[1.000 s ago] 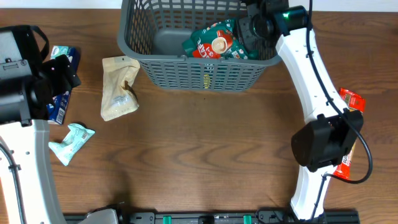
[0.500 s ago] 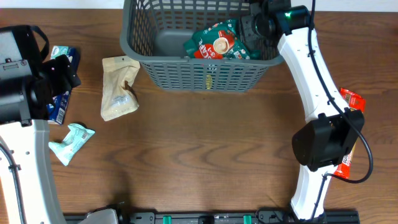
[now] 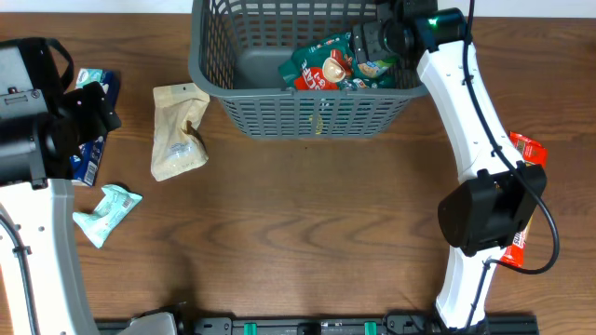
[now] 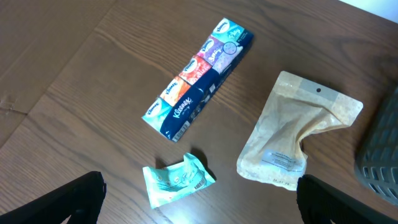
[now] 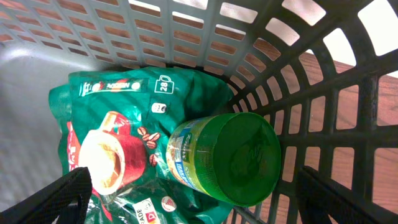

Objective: Pack container
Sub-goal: 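Lower the jar into the basket, open and withdraw the right gripper, then move the right gripper to the San Remo spaghetti package and grasp it, then lift the spaghetti package and lower it into the basket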

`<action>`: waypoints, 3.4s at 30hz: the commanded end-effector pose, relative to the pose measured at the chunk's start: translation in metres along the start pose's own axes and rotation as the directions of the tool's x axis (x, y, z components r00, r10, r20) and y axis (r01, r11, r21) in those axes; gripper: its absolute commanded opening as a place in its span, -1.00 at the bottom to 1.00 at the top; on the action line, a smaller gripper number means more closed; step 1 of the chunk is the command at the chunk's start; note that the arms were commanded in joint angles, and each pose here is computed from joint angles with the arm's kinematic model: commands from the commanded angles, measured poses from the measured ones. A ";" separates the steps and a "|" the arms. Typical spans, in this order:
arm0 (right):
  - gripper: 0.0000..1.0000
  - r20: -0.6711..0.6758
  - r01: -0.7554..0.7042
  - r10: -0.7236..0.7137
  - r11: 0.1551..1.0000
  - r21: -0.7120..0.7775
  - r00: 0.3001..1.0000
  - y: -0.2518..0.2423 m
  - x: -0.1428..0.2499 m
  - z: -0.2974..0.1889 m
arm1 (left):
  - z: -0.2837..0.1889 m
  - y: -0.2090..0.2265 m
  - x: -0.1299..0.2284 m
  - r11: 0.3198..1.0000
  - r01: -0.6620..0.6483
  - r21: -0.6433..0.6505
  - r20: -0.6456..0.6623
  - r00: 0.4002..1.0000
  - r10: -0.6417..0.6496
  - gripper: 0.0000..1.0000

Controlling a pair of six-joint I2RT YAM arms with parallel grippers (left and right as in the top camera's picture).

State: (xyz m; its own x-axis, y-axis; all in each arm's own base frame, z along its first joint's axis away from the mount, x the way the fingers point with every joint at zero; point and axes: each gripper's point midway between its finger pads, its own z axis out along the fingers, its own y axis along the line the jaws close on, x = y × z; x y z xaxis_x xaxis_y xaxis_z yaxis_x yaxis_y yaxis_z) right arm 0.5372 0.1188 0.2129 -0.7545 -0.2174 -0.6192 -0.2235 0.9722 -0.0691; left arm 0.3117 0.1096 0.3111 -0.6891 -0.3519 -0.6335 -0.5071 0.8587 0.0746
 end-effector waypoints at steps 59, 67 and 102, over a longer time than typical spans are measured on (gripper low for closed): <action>0.98 -0.175 -0.617 0.777 0.596 0.514 0.605 -0.223 0.325 -0.170 | 0.003 0.001 0.001 1.000 -0.016 -0.004 -0.010 1.000 0.016 0.97; 0.99 -0.296 -0.599 0.769 0.631 0.493 0.566 -0.235 0.350 -0.106 | 0.003 0.001 0.001 1.000 -0.016 -0.004 -0.011 1.000 0.016 0.97; -0.48 -0.467 -0.634 0.752 0.651 0.417 0.465 -0.226 0.404 -0.003 | 0.003 0.001 0.001 1.000 -0.016 -0.004 -0.011 1.000 0.016 0.97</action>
State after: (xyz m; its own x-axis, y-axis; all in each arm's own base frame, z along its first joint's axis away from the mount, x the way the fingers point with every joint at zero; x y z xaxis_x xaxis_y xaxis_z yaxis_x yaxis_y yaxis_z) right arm 0.2843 -0.1992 -0.0027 -0.8092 0.5870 -0.0249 0.5874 0.8091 -0.0164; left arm 0.3117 0.1096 0.3104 -0.6908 -0.3526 -0.6312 -0.5069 0.8587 0.0750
